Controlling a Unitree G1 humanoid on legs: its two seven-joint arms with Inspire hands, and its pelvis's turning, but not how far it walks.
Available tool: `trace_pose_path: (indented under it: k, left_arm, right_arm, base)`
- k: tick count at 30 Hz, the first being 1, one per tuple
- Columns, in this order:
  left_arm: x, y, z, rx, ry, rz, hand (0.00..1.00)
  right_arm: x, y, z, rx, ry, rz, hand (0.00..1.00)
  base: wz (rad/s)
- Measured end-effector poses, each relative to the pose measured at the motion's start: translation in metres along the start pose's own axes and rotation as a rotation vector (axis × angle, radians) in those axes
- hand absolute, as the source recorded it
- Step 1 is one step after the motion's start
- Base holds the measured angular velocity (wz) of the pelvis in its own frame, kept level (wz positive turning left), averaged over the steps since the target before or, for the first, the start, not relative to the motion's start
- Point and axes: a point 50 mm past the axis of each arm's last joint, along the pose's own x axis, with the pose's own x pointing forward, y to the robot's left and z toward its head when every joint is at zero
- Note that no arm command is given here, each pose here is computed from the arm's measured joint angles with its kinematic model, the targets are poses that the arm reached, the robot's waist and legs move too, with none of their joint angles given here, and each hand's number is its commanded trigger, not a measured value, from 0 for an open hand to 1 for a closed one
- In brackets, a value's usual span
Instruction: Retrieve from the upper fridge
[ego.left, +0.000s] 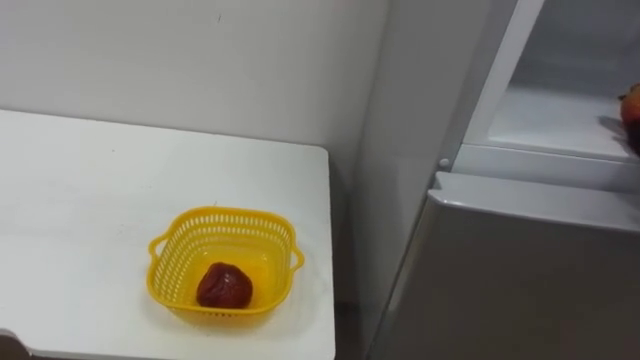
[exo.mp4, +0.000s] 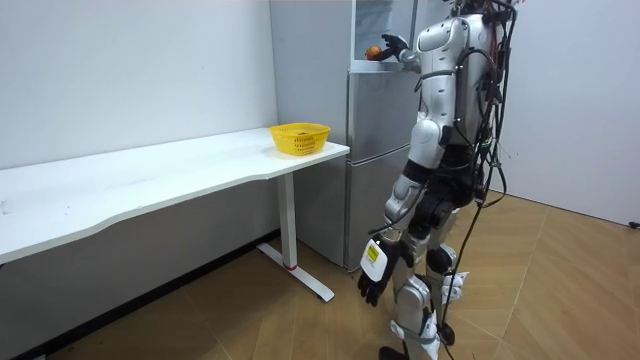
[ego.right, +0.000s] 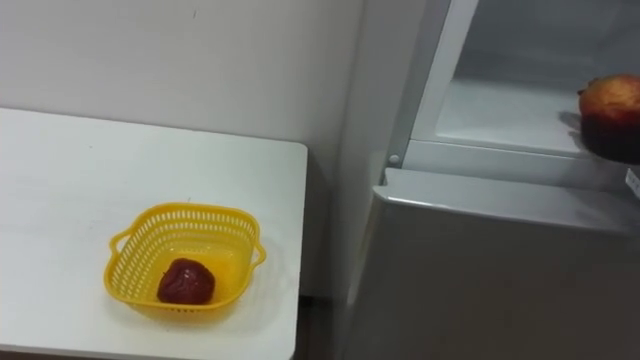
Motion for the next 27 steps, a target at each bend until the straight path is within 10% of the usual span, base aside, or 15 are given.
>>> trace_pose_path:
  k: [27]
  left_arm:
    - [-0.001,0.017,-0.007,-0.003,0.004,0.027,0.0]
  right_arm:
    - [0.012,0.003,-0.004,0.035,0.117,0.133,0.0]
  base:
    - [0.0]
